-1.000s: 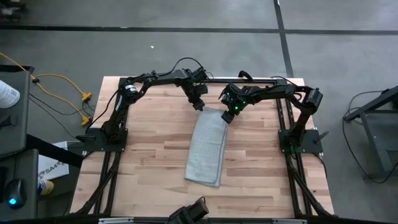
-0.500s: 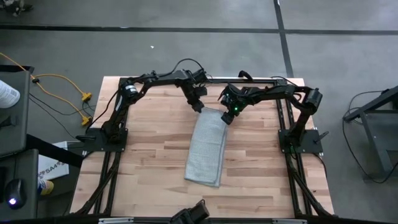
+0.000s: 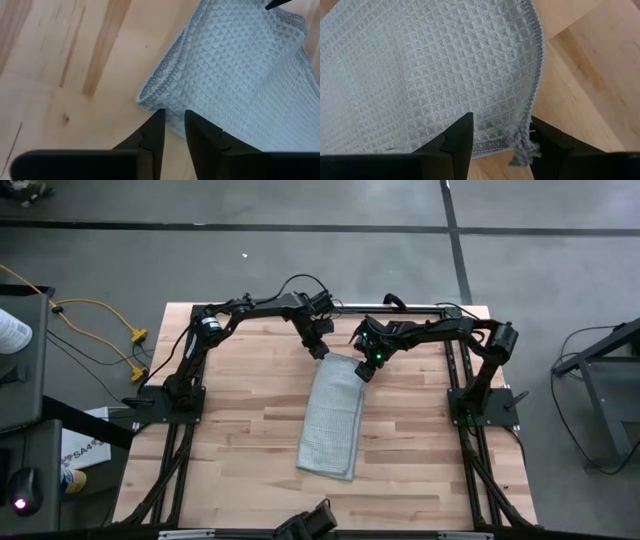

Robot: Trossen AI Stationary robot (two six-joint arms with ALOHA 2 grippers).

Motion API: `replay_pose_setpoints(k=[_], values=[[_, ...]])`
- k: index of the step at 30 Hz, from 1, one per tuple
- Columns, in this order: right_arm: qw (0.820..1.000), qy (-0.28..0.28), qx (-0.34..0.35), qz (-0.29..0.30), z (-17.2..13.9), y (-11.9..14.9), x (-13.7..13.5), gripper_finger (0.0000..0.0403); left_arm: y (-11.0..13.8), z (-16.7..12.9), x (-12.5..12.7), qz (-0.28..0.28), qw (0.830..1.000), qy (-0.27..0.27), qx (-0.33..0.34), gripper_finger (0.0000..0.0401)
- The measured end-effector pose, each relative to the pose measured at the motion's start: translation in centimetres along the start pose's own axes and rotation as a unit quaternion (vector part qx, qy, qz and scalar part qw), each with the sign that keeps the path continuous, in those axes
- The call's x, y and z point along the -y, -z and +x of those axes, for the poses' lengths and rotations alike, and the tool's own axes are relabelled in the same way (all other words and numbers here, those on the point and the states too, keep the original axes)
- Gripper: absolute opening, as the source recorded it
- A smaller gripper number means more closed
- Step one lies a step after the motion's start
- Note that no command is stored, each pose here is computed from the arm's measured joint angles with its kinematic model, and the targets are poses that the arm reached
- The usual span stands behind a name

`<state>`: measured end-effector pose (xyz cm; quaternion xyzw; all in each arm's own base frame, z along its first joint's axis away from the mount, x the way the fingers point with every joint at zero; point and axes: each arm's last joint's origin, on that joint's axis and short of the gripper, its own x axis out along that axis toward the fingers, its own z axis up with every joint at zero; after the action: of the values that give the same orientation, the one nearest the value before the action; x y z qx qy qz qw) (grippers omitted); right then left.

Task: Fold microfiber towels
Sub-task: Fold the gray microfiber towel

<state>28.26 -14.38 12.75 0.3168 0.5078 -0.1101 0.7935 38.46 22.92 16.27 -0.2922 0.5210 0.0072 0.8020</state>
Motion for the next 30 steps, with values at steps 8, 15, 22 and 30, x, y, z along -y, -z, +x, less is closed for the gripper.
replay_pose_setpoints(k=[8, 15, 22, 30], values=[[1.000, 0.003, 0.000, 0.000, 0.00, 0.00, 0.02, 0.0151, 0.04, 0.00, 0.01, 0.004, 1.000, 0.000, -0.002, 0.0075], [1.000, 0.004, 0.001, -0.001, -0.02, -0.01, 0.01, 0.0151, 0.06, 0.04, 0.10, 0.014, 1.000, 0.001, -0.003, 0.0138], [1.000, 0.013, 0.000, 0.007, -0.03, 0.03, 0.08, 0.0151, 0.23, 0.05, 0.17, 0.021, 1.000, 0.011, -0.010, 0.0174], [1.000, 0.022, -0.003, 0.007, -0.05, 0.10, 0.15, 0.0134, 0.76, -0.84, 0.66, 0.042, 0.998, 0.029, -0.029, 0.0175]])
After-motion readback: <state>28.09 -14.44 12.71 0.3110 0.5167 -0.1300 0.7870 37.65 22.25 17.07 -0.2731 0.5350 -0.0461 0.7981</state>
